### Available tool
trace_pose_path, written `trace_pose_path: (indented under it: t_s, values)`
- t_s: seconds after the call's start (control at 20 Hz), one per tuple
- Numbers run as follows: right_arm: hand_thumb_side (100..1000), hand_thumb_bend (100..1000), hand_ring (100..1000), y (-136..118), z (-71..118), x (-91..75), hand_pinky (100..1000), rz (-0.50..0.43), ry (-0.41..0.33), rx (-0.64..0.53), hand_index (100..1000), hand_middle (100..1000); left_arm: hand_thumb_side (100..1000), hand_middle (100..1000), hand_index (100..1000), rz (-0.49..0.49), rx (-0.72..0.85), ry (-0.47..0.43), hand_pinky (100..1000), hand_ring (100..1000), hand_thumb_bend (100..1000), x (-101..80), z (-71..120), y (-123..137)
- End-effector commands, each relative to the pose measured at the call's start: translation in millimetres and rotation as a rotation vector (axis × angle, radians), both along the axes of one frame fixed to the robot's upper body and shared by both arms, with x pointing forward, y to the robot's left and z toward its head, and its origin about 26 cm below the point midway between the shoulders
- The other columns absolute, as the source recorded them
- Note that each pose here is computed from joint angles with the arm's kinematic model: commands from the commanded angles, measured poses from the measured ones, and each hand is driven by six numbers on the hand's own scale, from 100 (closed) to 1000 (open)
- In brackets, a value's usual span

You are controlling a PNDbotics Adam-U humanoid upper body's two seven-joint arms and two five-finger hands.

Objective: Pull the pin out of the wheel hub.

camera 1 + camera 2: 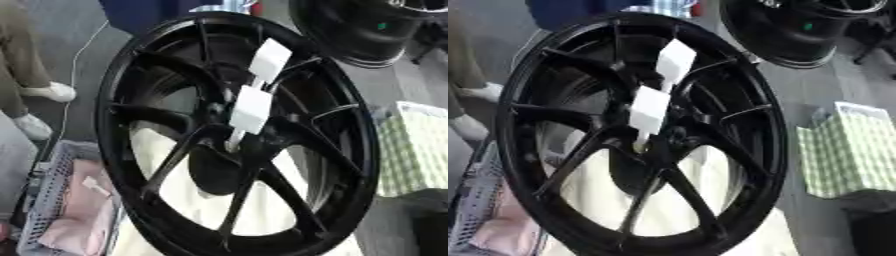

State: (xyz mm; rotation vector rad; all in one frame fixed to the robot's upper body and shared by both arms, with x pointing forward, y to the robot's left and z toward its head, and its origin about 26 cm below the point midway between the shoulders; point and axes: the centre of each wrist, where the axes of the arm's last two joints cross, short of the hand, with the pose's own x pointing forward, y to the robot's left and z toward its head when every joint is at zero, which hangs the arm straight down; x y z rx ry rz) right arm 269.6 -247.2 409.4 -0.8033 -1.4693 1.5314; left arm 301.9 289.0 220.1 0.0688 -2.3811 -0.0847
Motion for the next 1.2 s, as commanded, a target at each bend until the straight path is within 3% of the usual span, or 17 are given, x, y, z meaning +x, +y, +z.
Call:
trace_pose_path:
  t_s: [0.05,0.45,0.8,0.95,1.0,1.05,1.1,1.2]
  values:
    - [411,100,881,0.8,9.8,-7.3,848,-0.019,0.093,-0.030,826,829,730,588,808,-0.007,0.031,-0.030,650,601,100,-2.9,9.8,-0.2]
    - [418,100,913,13.6,9.1,-6.4,861,0.009,0.131,-0.095,855,871,732,588,808,-0.015,0.030,-0.035,650,601,100,-2.3,11.6,-1.9]
    - [247,100,925,22.5,3.8,-3.7,876,0.068,0.104,-0.138,888,889,732,588,808,-0.023,0.032,-0.035,651,601,100,-1.9,12.2,-3.0]
    - [151,164,933,26.8,0.9,-2.5,884,0.100,0.097,-0.157,897,898,732,588,808,-0.025,0.030,-0.036,651,601,100,-1.9,12.1,-3.3]
    - [100,268,940,28.3,0.2,-2.2,894,0.113,0.097,-0.165,902,896,732,587,808,-0.026,0.030,-0.037,651,601,100,-1.8,12.3,-3.4]
    - [100,280,941,29.7,-0.4,-1.9,895,0.125,0.097,-0.174,902,896,732,587,808,-0.026,0.029,-0.037,651,601,100,-1.8,12.4,-3.5]
    - [100,352,943,31.1,-0.9,-1.7,899,0.135,0.097,-0.183,902,889,732,587,808,-0.027,0.028,-0.038,651,601,100,-1.7,12.5,-3.6]
    - [100,340,947,33.2,-1.8,-1.4,902,0.148,0.094,-0.198,901,894,732,587,808,-0.028,0.028,-0.038,651,601,100,-1.7,12.5,-3.9]
